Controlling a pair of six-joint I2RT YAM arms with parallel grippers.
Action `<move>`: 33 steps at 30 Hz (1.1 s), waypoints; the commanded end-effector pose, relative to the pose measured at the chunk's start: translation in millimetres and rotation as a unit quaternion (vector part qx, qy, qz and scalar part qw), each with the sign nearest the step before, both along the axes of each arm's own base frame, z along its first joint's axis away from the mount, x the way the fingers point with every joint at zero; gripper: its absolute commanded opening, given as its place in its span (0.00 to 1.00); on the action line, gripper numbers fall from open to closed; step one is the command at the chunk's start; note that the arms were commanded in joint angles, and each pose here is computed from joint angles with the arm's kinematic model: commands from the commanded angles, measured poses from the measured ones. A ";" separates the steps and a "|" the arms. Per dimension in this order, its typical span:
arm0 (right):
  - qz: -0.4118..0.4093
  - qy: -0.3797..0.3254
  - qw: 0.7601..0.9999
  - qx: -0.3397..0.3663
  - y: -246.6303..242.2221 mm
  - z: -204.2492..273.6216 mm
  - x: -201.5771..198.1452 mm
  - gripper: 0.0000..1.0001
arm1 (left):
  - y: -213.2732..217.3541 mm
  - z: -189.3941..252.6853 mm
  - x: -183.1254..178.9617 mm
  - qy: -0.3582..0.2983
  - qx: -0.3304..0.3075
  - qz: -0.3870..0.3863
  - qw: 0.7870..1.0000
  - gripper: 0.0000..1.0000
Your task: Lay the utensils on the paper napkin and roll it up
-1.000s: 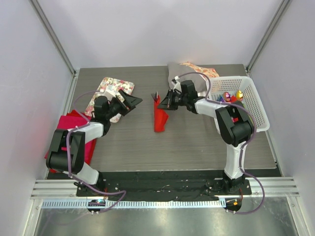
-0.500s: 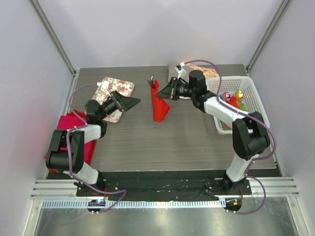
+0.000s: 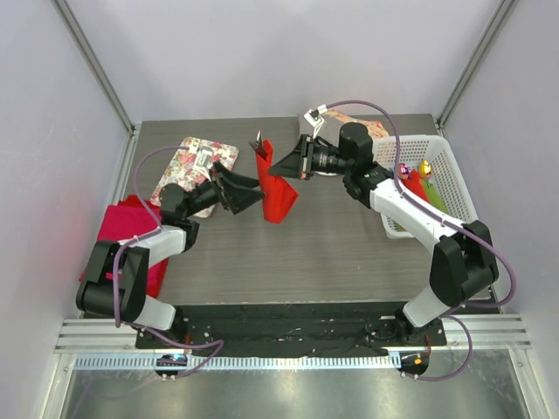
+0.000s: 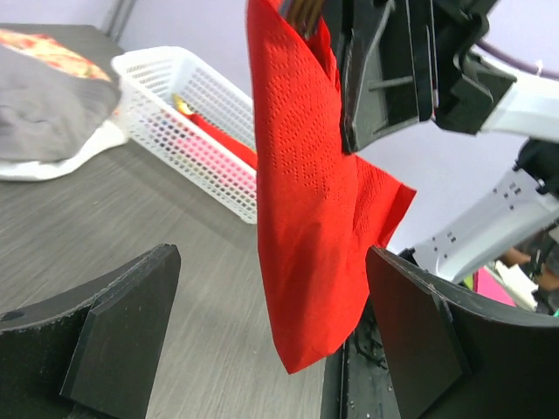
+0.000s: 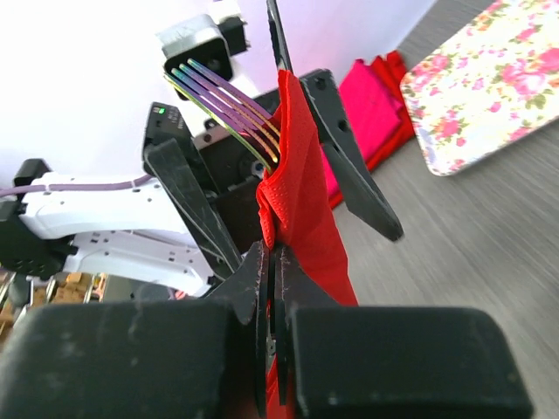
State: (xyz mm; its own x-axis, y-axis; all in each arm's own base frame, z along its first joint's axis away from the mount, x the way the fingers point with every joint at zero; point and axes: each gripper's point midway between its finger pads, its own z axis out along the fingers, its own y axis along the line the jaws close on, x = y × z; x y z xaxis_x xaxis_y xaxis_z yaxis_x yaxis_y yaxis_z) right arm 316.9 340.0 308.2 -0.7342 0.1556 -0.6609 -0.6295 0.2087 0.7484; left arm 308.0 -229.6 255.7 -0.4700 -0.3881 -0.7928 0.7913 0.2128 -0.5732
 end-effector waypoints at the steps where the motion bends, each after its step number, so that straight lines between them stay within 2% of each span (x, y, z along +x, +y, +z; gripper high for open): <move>1: 0.032 -0.055 0.997 0.038 -0.5 46.6 -28.4 0.01 | -3.6 30.6 -21.1 -0.102 -0.005 -0.007 0.995 0.92; 7: 0.060 -0.058 0.996 0.043 2.2 54.6 -49.5 0.01 | -11.8 41.2 -31.1 -0.119 -0.014 -0.021 0.993 0.92; 18: 0.077 -0.071 0.993 0.055 3.9 74.9 -70.8 0.01 | -15.1 72.8 -58.2 -0.155 -0.065 -0.043 0.985 0.84; 33: 0.089 -0.073 0.991 0.062 5.7 84.9 -86.7 0.01 | -8.6 96.2 -77.0 -0.182 -0.089 -0.044 0.978 0.84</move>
State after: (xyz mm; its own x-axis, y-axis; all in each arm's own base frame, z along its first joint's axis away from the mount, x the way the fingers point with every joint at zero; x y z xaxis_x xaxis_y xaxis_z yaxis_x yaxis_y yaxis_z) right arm 248.6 349.9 354.7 -0.7146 0.0886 -0.6939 -0.6910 0.0646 0.7199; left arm 256.0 -247.6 304.4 -0.4345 -0.4172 -0.7982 0.8557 0.0855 -0.5104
